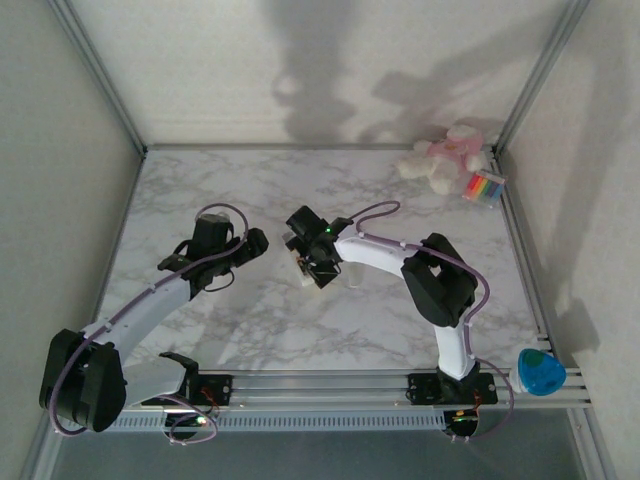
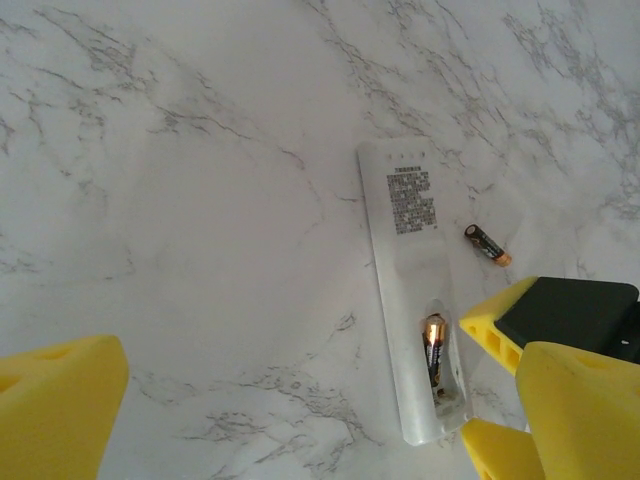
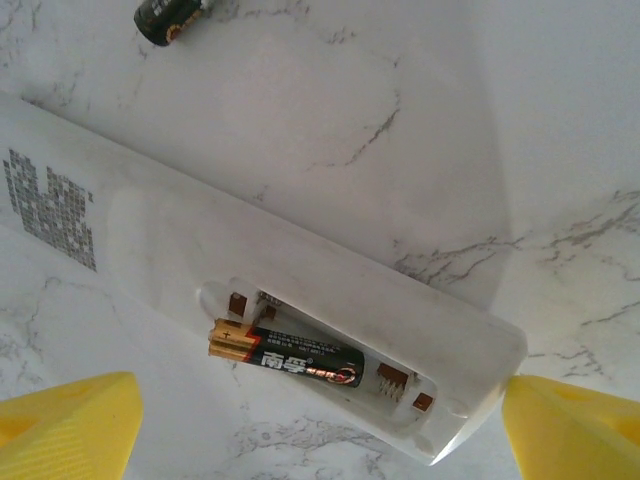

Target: Load the batteries into the remote control

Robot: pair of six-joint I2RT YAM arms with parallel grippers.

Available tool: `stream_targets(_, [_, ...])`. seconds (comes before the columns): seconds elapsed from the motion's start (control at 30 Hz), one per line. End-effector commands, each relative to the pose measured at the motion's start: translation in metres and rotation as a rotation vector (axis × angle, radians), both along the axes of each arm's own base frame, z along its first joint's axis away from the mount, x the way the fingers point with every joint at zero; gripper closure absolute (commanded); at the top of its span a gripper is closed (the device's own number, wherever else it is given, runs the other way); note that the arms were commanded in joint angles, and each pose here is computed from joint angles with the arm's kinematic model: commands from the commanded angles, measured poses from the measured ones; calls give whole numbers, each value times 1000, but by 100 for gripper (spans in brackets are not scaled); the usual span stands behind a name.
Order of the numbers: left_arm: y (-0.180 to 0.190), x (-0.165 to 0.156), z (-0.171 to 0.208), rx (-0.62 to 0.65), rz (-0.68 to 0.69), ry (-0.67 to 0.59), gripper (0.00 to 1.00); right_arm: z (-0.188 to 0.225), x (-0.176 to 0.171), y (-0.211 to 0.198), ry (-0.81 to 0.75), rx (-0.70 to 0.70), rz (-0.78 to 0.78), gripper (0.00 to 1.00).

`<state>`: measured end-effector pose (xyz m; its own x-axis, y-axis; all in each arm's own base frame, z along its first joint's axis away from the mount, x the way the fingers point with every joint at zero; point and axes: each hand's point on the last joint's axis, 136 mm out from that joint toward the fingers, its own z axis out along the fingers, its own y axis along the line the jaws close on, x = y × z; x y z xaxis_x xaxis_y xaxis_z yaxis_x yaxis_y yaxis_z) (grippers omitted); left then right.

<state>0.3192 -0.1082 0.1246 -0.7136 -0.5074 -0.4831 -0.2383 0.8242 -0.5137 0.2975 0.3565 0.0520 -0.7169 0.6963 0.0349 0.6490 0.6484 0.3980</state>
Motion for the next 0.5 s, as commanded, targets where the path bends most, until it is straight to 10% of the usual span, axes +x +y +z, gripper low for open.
stream_targets(0.0, [1,0,2,8,-8,-21,0,-9,4,-2,19,-23,-17,7])
stream_targets(0.47, [2,1,-3,12,-3,-10,0,-18,2,0,50,-25,-2,11])
